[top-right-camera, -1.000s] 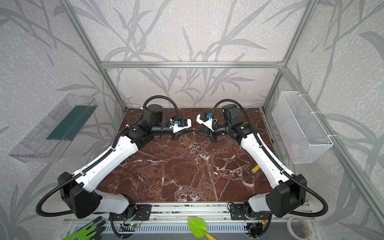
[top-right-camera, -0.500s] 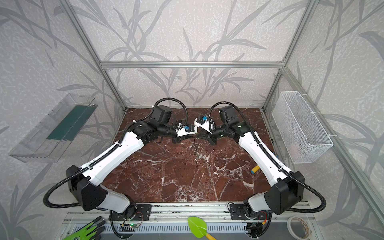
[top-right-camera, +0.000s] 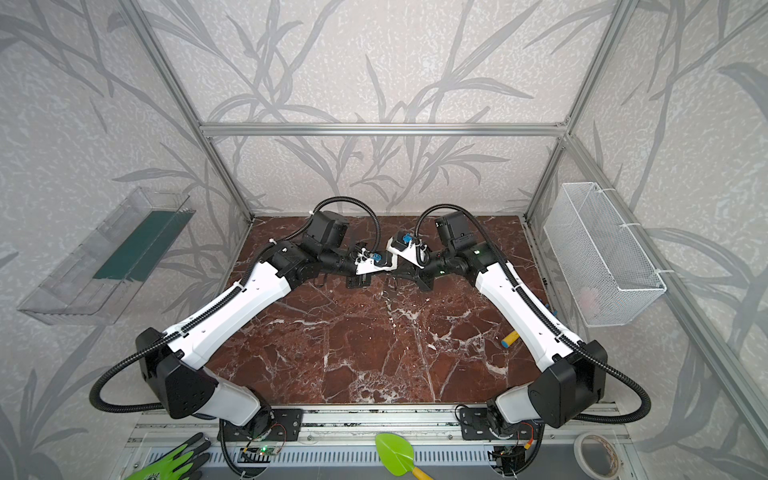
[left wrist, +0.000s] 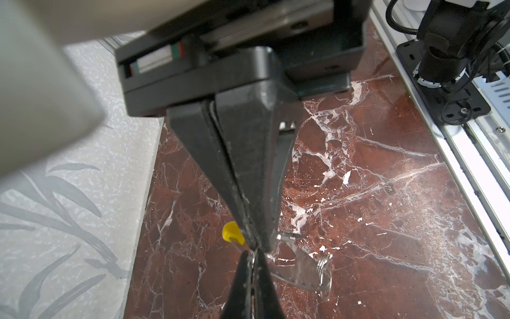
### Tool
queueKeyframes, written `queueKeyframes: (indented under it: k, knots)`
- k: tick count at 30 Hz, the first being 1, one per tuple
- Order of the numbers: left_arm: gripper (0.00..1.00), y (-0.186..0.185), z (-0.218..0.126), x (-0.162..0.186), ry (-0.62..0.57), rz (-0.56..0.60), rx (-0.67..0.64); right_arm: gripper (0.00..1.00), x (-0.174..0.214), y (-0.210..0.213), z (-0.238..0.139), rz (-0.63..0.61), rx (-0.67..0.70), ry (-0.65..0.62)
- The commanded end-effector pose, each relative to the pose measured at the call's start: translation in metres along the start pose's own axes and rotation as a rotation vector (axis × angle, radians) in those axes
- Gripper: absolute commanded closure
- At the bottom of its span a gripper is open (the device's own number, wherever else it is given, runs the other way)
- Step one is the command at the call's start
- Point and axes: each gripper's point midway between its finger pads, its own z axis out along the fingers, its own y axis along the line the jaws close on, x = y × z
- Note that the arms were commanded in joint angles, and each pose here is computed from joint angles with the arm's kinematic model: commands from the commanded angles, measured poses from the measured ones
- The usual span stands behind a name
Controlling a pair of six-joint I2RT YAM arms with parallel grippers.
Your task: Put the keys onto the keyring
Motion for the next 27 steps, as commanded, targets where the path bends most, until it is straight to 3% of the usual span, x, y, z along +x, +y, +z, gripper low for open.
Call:
queueKeyframes:
  k: [1,3,7,14,27]
  knots:
    - [1.0,0.0,0.001,-0.005,-0.01,0.017,0.011,1.0,-0.01,-0.004,-0.003,-0.03,0.038,-0.027]
    - [1.0,0.004,0.0,-0.007,-0.02,0.011,-0.012,0.84,-0.004,-0.013,-0.004,-0.041,0.108,-0.021]
    - [1.0,0.017,-0.005,-0.016,-0.085,-0.006,-0.092,0.68,0.013,-0.023,-0.007,-0.097,0.228,-0.044]
    - [1.0,0.034,-0.014,-0.032,-0.199,-0.04,-0.197,0.61,0.008,-0.043,-0.023,-0.075,0.452,-0.185]
    - [1.0,0.053,-0.028,-0.051,-0.342,-0.1,-0.31,0.59,-0.02,-0.034,-0.025,-0.1,0.413,-0.319]
